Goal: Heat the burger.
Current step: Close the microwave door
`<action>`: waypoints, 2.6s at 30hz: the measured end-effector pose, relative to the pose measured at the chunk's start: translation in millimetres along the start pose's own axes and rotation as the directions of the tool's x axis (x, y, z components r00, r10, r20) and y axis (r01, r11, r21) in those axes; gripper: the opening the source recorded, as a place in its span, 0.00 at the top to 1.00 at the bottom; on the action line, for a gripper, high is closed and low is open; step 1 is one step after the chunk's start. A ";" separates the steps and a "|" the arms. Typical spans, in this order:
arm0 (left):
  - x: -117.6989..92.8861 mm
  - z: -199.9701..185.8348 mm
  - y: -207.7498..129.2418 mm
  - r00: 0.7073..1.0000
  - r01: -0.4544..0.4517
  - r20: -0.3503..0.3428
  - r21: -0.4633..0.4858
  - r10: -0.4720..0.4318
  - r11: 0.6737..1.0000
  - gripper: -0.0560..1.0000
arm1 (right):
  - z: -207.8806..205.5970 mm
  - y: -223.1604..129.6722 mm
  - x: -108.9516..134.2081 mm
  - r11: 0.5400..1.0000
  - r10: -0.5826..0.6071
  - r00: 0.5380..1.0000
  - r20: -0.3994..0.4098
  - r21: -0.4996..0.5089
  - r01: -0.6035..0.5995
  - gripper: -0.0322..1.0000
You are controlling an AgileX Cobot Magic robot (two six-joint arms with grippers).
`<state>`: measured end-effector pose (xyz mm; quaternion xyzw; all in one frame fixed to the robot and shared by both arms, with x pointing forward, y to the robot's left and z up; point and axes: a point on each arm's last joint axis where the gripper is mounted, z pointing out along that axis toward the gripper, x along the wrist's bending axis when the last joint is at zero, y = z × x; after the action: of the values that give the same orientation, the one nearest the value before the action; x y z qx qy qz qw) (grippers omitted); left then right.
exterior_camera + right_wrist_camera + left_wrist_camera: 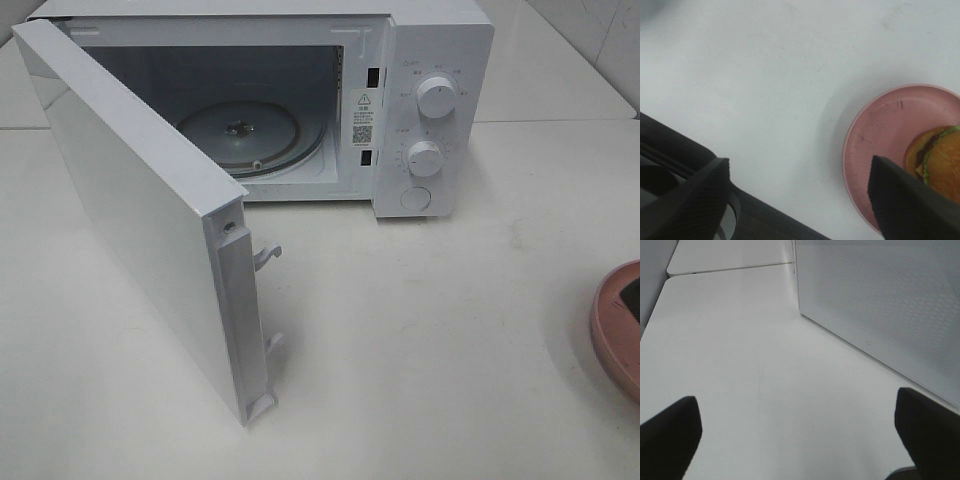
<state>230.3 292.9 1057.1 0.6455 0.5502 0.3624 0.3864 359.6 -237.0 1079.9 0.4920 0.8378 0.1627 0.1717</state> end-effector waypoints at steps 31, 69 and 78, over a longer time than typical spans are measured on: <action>0.0 0.0 0.0 1.000 0.000 0.000 0.000 0.000 1.000 0.03 | -58.5 -135.0 -8.5 0.845 0.347 0.936 0.057 -0.452 -0.286 0.24; 0.0 0.0 0.0 1.000 0.000 0.000 0.000 0.000 1.000 0.03 | -36.9 -144.0 1.2 0.764 0.418 0.908 0.026 -0.550 -0.336 0.25; 0.0 0.0 0.0 1.000 0.000 0.000 0.000 0.000 1.000 0.03 | -36.9 -144.0 1.2 0.764 0.419 0.908 0.026 -0.550 -0.337 0.25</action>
<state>230.3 292.9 1057.1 0.6455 0.5502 0.3624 0.3864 231.9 -306.3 1049.0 0.5942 0.6271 0.3837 0.3263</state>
